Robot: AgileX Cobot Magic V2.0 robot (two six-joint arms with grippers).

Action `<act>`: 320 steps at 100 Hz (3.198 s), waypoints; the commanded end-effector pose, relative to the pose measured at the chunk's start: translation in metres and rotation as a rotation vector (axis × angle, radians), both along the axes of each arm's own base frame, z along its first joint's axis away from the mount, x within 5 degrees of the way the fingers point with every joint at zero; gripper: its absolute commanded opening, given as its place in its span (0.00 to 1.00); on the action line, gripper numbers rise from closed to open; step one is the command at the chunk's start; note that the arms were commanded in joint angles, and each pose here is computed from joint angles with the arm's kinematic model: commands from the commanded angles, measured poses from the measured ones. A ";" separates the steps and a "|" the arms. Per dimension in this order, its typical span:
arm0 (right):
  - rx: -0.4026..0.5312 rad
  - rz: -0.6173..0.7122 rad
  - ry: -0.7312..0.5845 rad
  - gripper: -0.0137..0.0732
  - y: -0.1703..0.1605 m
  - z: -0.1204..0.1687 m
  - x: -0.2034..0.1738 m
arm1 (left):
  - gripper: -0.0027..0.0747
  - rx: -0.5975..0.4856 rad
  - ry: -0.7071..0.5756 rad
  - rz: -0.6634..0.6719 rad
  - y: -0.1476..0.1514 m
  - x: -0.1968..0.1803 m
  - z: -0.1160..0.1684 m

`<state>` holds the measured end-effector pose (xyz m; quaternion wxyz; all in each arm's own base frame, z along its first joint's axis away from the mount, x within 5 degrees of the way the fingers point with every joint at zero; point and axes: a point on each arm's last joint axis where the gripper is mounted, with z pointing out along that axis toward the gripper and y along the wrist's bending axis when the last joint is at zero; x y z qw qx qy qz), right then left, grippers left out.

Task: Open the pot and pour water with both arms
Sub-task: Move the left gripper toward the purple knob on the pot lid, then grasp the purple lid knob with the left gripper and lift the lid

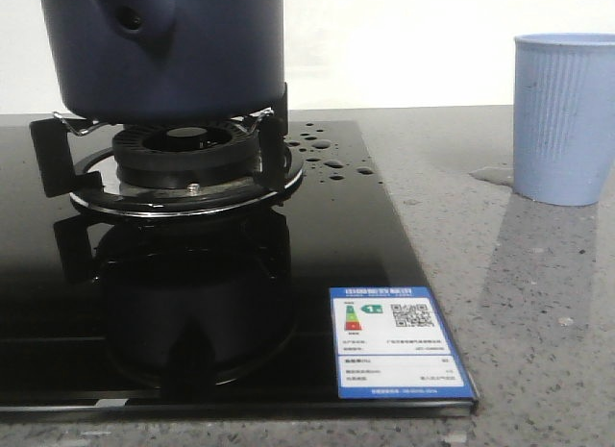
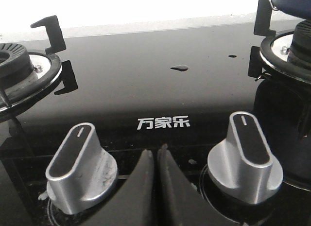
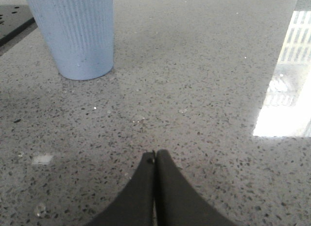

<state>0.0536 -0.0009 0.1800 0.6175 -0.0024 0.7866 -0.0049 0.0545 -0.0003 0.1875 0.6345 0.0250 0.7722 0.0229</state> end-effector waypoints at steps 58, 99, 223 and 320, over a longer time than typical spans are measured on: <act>0.306 -0.020 -0.423 0.08 -0.001 0.036 0.000 | 0.01 -0.404 -0.310 0.047 0.003 0.001 0.017; 0.637 -0.043 -0.614 0.08 -0.007 0.066 -0.008 | 0.01 -0.825 -0.266 -0.010 -0.005 -0.003 0.038; 0.064 0.440 -0.314 0.10 0.034 0.215 0.009 | 0.01 -0.294 -0.034 -1.024 -0.090 0.100 0.231; 0.030 0.421 -0.340 0.83 0.032 0.217 0.010 | 0.84 -0.133 0.024 -1.040 -0.113 0.239 0.185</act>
